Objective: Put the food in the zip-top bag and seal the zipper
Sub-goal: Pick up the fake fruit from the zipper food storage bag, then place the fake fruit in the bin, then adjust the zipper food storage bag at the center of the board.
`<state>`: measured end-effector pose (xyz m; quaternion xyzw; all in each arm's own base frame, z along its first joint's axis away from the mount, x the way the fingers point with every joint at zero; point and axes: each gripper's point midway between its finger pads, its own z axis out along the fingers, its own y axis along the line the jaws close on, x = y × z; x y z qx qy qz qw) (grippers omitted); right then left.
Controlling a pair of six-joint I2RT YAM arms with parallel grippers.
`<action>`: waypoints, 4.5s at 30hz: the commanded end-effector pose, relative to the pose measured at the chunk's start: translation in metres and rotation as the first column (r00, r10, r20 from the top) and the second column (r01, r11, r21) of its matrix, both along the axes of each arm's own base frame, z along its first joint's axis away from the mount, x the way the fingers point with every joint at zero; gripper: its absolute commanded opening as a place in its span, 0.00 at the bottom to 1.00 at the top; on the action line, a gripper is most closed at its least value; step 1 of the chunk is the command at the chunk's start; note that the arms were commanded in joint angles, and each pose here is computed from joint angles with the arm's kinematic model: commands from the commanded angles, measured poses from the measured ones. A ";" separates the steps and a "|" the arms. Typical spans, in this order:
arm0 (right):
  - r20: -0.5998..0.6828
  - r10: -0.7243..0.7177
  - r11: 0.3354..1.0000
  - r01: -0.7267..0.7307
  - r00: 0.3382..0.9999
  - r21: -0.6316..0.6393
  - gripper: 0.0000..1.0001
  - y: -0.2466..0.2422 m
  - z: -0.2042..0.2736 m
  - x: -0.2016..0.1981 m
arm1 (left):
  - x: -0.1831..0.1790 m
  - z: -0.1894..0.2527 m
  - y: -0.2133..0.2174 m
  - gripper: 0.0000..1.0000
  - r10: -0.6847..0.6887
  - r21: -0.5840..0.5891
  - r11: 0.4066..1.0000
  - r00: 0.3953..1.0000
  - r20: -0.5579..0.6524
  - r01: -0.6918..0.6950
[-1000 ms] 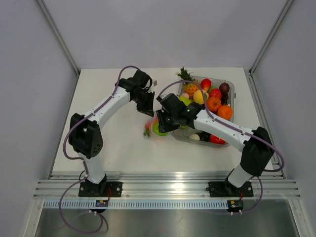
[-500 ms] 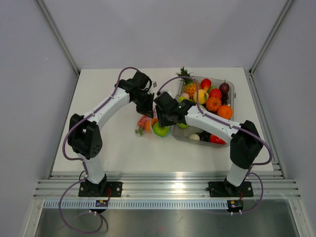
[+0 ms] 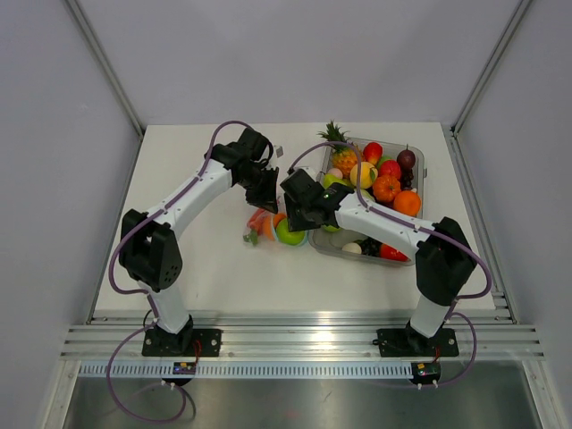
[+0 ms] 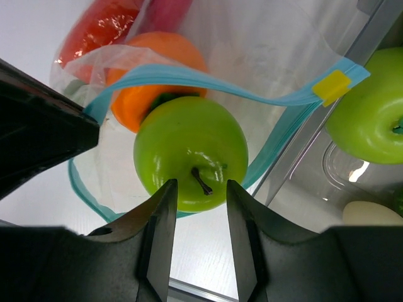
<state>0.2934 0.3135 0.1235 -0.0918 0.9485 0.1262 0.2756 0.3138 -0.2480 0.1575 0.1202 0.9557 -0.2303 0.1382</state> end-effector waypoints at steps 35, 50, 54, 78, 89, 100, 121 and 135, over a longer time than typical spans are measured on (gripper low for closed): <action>0.078 -0.021 0.996 0.014 0.997 0.085 0.00 0.003 0.036 0.009 | -0.002 0.021 -0.003 0.00 -0.011 -0.059 0.998 0.999 0.047 0.014; 0.247 -0.183 0.982 0.168 0.952 0.082 0.00 -0.056 0.102 0.014 | -0.002 0.025 -0.005 0.00 -0.014 -0.072 0.997 0.999 0.050 0.018; 0.247 -0.275 0.961 0.270 0.929 0.056 0.00 -0.099 0.097 0.008 | -0.002 0.029 -0.007 0.00 -0.018 -0.085 0.996 0.998 0.054 0.023; 0.119 -0.023 0.985 0.002 0.993 0.175 0.59 -0.020 0.056 0.048 | -0.005 0.059 0.002 0.00 -0.022 -0.116 0.993 0.991 0.135 0.037; 0.132 -0.062 0.982 0.037 0.989 0.184 0.00 -0.006 0.044 0.072 | -0.007 0.062 0.013 0.00 -0.016 -0.097 0.995 0.988 0.152 0.031; -0.038 -0.249 0.937 0.250 0.968 0.243 0.00 -0.004 0.055 0.065 | 0.009 0.109 0.041 0.67 0.060 0.020 0.997 0.908 0.414 -0.075; -0.131 -0.288 0.899 0.315 0.949 0.304 0.00 0.014 0.060 0.067 | -0.037 0.064 -0.047 0.71 -0.132 -0.004 0.988 0.874 0.467 0.152; -0.159 -0.280 0.879 0.319 0.947 0.355 0.00 0.016 0.066 0.059 | -0.030 0.019 -0.069 0.50 -0.101 -0.003 0.994 0.909 0.404 0.111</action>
